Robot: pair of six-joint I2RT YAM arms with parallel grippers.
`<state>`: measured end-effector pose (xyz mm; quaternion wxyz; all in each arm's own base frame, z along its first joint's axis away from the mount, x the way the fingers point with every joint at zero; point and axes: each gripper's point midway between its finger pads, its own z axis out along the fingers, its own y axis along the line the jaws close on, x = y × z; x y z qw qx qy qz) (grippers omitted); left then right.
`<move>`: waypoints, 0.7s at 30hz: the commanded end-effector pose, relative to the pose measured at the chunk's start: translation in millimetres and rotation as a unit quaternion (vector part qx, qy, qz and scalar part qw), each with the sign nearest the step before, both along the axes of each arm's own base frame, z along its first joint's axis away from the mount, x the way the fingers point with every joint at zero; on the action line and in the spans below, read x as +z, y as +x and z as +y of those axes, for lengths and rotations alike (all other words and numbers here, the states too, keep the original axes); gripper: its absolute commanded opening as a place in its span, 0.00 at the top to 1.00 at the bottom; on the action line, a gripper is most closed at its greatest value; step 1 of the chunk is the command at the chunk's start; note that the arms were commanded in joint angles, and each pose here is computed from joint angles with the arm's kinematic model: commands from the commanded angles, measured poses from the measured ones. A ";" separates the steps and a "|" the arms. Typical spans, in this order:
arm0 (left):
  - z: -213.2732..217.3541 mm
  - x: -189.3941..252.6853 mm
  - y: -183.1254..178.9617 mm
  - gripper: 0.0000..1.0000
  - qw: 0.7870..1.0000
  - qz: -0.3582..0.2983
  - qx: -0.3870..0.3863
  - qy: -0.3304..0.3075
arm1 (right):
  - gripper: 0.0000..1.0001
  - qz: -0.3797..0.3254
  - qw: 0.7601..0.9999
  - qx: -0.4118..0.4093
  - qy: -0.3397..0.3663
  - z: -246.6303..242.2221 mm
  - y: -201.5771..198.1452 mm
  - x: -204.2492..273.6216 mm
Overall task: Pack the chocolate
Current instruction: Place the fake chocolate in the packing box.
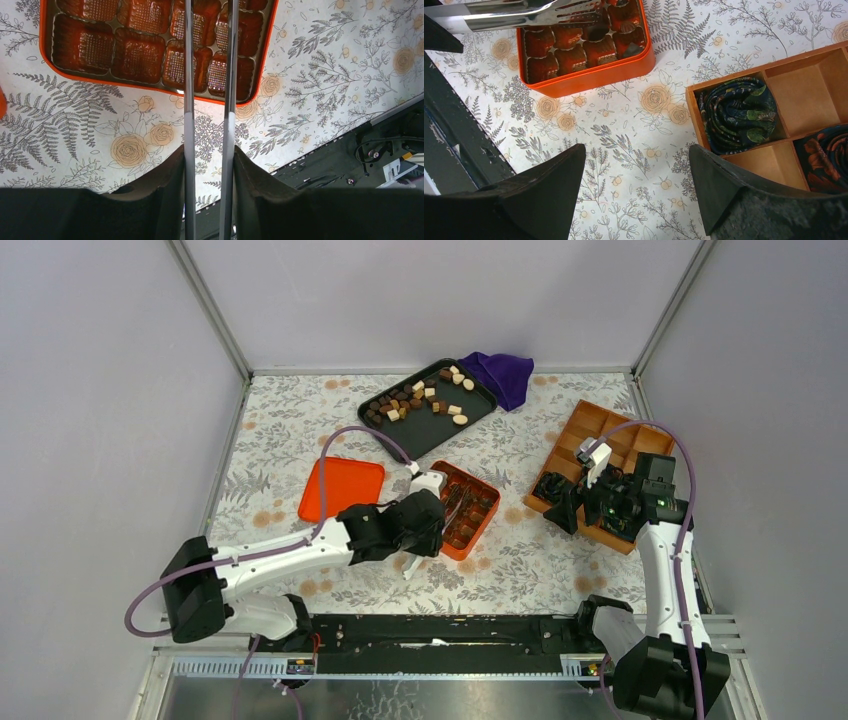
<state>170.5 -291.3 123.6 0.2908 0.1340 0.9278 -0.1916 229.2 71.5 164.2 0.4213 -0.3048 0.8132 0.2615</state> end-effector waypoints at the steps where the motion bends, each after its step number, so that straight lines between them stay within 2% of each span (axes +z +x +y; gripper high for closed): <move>1: -10.0 16.9 9.3 0.59 0.999 -0.021 0.018 -0.015 | 0.17 -0.016 1.000 0.010 -0.003 2.3 0.0 8.5; 9: -9.6 24.7 9.9 0.57 0.999 -0.032 0.025 -0.017 | 0.17 -0.015 1.000 0.011 0.000 3.3 -1.2 8.6; 17: -5.0 80.9 28.3 0.62 0.992 -0.093 0.055 -0.059 | 0.17 -0.021 1.000 0.017 0.001 6.6 2.5 11.8; 21: 9.4 105.7 51.7 0.62 0.988 -0.114 0.082 -0.068 | 0.17 -0.026 0.999 0.023 -0.024 14.3 8.5 6.7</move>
